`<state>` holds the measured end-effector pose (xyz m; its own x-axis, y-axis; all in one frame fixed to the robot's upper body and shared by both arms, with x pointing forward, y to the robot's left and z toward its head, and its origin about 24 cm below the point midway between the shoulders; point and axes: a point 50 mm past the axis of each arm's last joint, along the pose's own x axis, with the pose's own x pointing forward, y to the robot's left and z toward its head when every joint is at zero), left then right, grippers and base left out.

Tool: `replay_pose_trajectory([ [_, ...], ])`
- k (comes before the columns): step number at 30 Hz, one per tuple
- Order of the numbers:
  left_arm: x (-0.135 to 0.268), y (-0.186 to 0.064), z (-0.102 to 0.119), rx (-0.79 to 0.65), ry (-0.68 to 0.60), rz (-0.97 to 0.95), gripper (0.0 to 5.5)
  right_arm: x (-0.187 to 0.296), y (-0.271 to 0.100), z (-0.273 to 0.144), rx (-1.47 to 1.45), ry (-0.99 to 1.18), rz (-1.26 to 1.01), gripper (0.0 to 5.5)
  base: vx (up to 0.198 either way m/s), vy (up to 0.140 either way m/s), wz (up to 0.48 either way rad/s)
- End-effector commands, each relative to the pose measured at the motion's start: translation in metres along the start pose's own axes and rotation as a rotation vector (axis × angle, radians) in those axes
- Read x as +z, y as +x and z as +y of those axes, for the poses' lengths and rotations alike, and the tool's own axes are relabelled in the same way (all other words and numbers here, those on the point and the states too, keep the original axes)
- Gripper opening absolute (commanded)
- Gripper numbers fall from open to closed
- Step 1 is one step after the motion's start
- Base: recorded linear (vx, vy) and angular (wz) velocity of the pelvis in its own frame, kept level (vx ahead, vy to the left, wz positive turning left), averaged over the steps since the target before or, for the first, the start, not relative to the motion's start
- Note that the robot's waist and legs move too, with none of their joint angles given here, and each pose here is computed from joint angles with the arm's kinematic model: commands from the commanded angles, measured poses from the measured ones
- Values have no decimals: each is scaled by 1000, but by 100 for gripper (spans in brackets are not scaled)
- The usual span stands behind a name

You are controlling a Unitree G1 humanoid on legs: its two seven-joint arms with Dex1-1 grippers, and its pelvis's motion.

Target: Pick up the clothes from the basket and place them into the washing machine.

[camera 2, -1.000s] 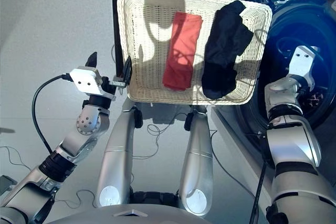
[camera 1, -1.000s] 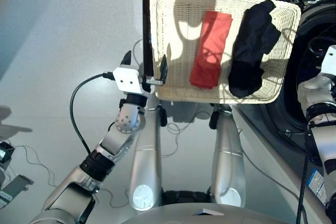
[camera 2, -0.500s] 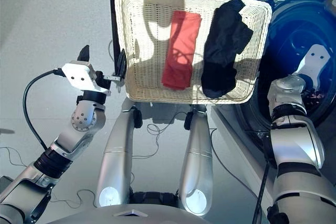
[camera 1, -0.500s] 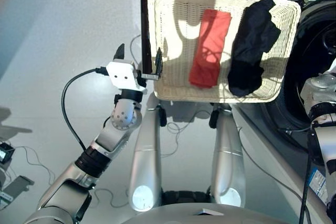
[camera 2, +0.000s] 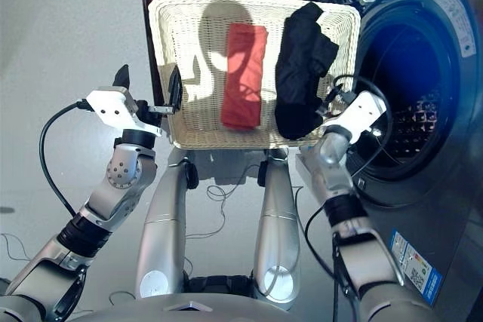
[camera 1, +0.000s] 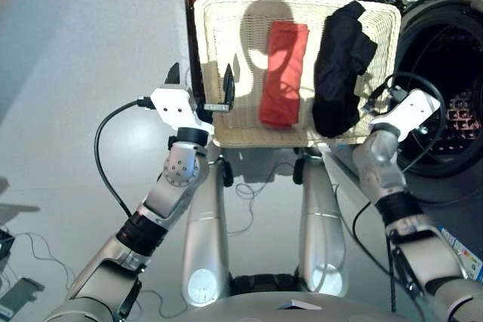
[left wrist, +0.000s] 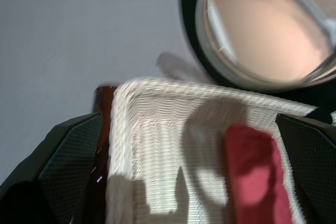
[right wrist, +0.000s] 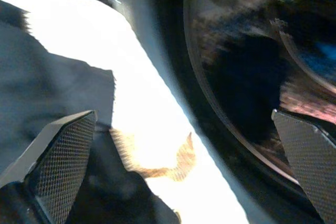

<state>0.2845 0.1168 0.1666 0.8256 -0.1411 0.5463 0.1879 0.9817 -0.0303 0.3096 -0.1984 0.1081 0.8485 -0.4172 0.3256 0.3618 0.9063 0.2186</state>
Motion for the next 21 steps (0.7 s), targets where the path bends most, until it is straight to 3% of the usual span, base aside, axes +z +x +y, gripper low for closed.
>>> replay_pose_trajectory([
  [1,42,10,-26,-164,5,-242,550,43,2,17,145,141,-198,550,0,0,0],
  [6,32,18,-55,-253,-7,-210,550,92,-10,46,377,229,-372,550,0,0,0],
  [17,-32,27,-72,-245,52,80,550,167,-23,96,592,168,-715,550,-1,-5,-9],
  [21,-51,30,-77,-199,41,172,550,172,-31,119,684,210,-713,550,0,0,0],
])
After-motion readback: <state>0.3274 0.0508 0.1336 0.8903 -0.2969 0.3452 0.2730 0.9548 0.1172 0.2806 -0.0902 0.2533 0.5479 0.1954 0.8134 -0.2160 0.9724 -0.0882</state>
